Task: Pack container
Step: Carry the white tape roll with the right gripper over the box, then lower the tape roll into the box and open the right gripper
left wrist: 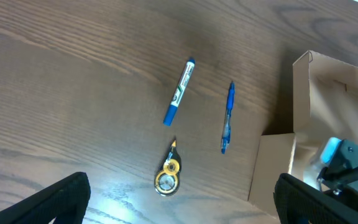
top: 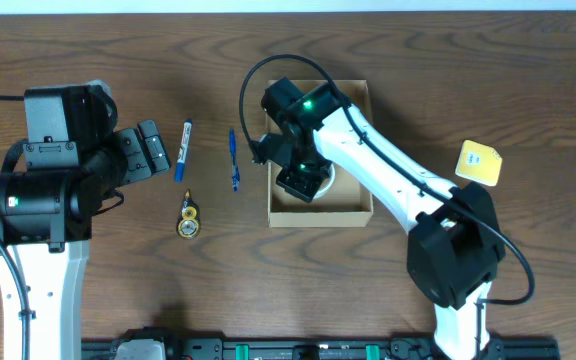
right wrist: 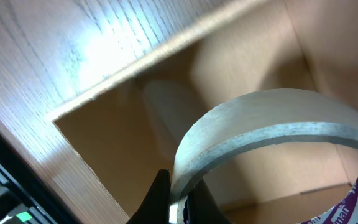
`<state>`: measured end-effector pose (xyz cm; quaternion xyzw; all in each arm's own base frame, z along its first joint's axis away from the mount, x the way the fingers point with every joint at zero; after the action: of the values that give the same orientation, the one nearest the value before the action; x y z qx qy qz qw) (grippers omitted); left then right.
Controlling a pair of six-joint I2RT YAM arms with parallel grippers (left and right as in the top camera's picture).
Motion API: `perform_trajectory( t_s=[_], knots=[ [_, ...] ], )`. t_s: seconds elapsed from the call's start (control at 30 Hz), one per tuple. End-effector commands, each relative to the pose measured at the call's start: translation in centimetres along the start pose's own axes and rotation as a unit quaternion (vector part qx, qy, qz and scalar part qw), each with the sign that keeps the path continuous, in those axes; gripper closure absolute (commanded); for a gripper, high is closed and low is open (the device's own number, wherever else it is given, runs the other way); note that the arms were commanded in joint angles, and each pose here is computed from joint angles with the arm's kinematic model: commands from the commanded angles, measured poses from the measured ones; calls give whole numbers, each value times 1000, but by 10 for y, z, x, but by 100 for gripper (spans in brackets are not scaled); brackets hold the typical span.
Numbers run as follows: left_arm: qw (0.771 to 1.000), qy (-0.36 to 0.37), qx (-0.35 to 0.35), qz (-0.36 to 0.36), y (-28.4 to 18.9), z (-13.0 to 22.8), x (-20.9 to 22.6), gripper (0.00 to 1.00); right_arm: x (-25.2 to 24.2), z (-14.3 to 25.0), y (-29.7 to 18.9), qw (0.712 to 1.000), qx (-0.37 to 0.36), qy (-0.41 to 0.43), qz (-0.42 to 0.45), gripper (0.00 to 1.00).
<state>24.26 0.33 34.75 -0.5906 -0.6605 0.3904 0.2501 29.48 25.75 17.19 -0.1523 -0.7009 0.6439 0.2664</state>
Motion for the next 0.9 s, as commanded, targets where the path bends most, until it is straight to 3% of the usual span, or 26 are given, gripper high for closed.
perform_trajectory(
  t_s=[0.0, 0.87],
  knots=[
    [1000, 2, -1, 0, -3, -1, 1, 5, 12, -4, 4, 1000, -3, -26, -9, 99],
    [1000, 2, -7, 5, -3, -4, -1, 5, 37, -10, 39, 996, 49, -76, -23, 99]
  ],
)
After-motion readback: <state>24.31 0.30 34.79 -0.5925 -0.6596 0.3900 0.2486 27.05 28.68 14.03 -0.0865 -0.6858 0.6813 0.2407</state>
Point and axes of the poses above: each gripper's point midway between its finger pads, its own y axis out along the fingers, its own x axis along the line the jaws close on, z = x × y, the point moved 8 cm from there along -y, back along the fingers, and after that the axes turned 4 degrees about y, right-handed, at the moved point
